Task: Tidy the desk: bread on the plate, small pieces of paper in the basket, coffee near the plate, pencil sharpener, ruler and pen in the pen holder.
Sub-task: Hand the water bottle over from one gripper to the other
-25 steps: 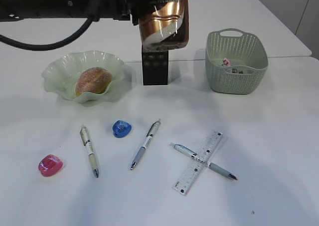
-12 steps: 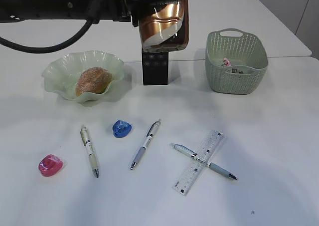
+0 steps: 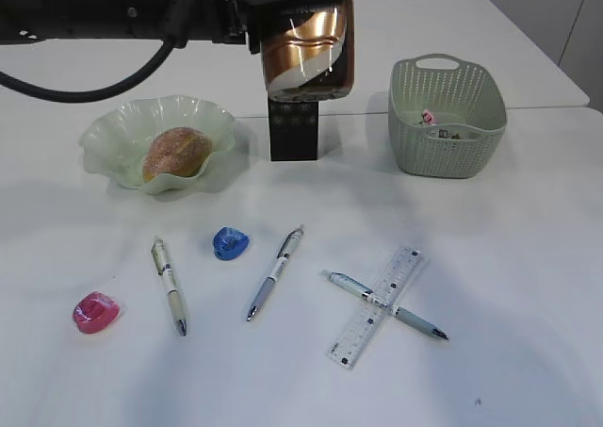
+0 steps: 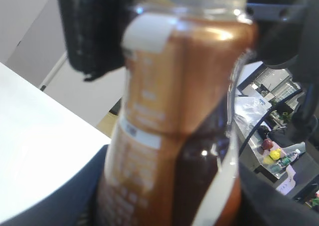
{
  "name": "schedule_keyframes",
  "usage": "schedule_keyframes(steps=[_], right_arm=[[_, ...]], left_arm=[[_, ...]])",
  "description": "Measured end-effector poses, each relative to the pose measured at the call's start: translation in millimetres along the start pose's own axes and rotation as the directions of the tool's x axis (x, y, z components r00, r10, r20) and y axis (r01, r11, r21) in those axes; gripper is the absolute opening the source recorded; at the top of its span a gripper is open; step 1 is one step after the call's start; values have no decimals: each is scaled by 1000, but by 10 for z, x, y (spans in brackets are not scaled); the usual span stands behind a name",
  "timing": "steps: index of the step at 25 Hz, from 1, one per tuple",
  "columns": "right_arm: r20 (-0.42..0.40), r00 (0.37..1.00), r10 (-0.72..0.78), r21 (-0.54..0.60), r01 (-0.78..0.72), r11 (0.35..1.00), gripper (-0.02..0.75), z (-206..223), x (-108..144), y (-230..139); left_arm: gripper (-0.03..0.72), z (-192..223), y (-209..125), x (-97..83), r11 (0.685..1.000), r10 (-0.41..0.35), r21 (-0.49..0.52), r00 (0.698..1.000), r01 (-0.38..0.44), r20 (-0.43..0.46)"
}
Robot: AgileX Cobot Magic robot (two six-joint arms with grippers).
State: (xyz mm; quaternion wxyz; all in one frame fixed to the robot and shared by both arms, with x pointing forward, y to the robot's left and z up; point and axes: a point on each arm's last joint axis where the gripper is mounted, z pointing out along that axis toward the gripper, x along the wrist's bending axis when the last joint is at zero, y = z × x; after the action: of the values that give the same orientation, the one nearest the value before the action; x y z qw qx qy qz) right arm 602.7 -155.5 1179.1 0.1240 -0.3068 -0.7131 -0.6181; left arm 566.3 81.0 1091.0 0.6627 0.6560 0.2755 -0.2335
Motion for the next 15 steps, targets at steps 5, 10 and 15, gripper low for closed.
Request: schedule_keyframes(steps=[5,10,15], right_arm=[[1,1000,1,1,-1,1000,587,0,-1,-1],[11,1000,3,-3,-3,1000,587,-40,-28,5],[49,999,10,-25,-9,1000,587,-189,-121,32]], left_arm=[[388,-17,7,10,1000,1,-2,1000,-1,-5],[386,-17,5,11,1000,2,0,1000,-2,-5],[385,-17,4,11,1000,2,1,1000,-2,-6]])
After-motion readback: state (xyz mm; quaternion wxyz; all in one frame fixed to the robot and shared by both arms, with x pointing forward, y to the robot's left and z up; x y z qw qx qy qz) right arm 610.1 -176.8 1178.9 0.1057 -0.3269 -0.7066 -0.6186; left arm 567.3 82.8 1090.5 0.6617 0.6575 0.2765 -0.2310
